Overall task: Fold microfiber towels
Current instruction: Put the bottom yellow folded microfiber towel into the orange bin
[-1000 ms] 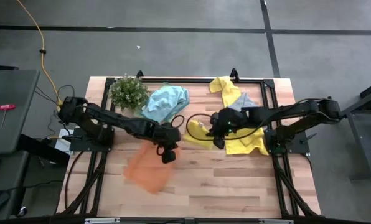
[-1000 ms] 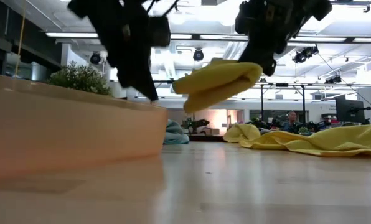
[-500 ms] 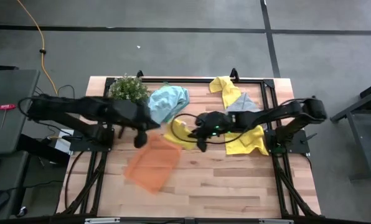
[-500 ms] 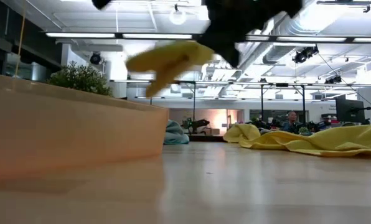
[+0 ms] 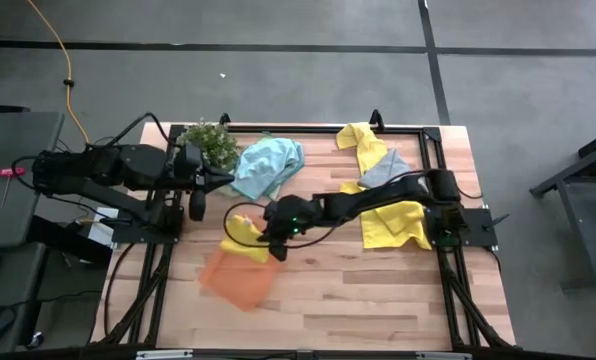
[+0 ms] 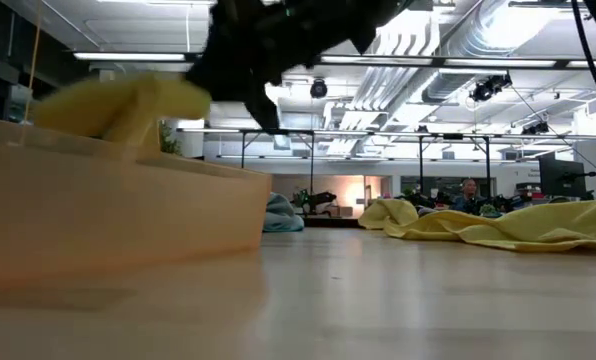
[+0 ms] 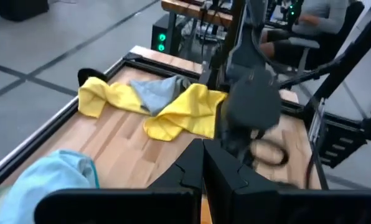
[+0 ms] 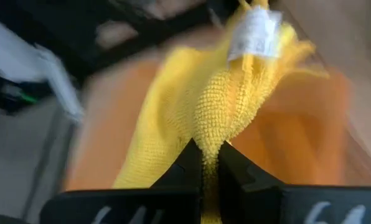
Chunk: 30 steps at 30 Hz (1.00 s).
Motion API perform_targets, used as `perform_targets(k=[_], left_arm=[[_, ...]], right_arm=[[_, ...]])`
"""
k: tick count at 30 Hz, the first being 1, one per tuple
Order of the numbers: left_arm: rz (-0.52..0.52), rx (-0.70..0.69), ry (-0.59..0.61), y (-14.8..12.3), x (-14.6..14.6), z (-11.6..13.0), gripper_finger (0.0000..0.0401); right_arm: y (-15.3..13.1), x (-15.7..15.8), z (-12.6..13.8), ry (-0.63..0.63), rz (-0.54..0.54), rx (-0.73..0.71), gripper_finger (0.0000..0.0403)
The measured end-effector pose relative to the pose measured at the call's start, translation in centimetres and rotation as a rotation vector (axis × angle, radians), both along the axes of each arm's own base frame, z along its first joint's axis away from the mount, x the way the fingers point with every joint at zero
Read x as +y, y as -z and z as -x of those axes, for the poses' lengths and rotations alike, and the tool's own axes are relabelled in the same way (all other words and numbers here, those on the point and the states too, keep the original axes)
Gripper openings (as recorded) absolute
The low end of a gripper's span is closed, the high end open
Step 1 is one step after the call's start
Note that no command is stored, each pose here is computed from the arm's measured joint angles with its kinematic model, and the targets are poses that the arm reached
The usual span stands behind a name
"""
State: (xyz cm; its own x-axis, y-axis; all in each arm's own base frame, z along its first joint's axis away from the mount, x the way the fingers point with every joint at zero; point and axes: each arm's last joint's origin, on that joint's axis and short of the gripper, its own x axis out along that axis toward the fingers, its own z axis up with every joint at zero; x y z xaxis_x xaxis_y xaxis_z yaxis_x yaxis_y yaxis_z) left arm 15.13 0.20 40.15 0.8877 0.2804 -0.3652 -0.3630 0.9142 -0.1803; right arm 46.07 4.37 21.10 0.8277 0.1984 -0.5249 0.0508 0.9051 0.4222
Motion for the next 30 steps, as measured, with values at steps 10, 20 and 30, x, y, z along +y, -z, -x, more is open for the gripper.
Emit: perform_targets(k=[10, 20, 30], left_arm=[[-0.021, 0.025, 0.012, 0.2, 0.0, -0.5, 0.0], [-0.022, 0.029, 0.013, 0.3, 0.0, -0.6, 0.0], [-0.022, 0.029, 0.013, 0.3, 0.0, -0.6, 0.0]], right_arm=[[2.7, -0.5, 0.8, 0.147, 0.037, 0.21, 0.0], [3.8, -0.1, 1.0, 0.259, -0.072, 0.283, 0.0], [3.9, -0.2, 1.0, 0.329, -0.115, 0.295, 0.0029]])
